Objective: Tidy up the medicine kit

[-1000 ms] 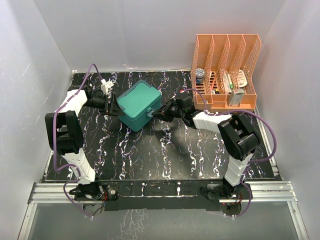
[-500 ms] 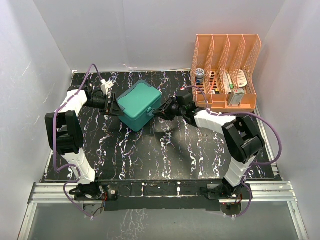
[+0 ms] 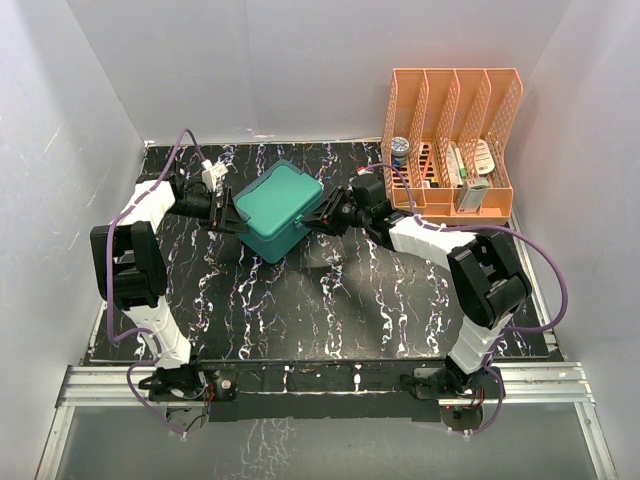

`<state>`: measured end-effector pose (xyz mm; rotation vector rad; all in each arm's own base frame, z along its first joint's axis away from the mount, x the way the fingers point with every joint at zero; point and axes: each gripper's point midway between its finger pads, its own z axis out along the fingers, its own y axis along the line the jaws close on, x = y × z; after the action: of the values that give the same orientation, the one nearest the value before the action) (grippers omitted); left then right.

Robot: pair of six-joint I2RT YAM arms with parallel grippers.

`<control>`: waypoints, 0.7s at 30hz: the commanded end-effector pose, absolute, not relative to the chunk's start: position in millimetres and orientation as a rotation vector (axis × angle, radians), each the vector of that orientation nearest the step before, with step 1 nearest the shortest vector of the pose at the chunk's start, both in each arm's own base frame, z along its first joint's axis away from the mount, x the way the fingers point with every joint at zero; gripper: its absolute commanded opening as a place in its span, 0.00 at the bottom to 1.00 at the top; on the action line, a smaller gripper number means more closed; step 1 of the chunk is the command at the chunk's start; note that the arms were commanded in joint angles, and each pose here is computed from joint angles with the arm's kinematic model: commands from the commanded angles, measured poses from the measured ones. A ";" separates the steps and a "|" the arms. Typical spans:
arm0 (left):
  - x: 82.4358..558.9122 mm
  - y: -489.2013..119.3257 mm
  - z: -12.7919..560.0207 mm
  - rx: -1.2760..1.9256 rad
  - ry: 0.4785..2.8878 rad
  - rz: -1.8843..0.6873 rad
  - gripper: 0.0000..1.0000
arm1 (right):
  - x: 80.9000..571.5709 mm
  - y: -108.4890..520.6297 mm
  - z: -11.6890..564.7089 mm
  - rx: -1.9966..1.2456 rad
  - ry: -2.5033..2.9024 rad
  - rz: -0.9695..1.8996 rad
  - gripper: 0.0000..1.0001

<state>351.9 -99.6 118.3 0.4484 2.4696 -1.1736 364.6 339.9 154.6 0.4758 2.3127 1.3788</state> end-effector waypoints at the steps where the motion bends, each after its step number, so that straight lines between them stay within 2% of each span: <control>1: 349.9 -105.0 134.5 0.477 2.422 -1.188 0.78 | 373.7 351.3 200.1 0.371 2.185 1.466 0.21; 21: 348.0 -105.9 131.3 0.477 2.430 -1.210 0.77 | 384.4 360.3 195.0 0.368 2.163 1.497 0.22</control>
<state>351.6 -99.7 118.4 0.4502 2.4694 -1.1748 371.4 348.3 157.7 0.4425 2.2897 1.4197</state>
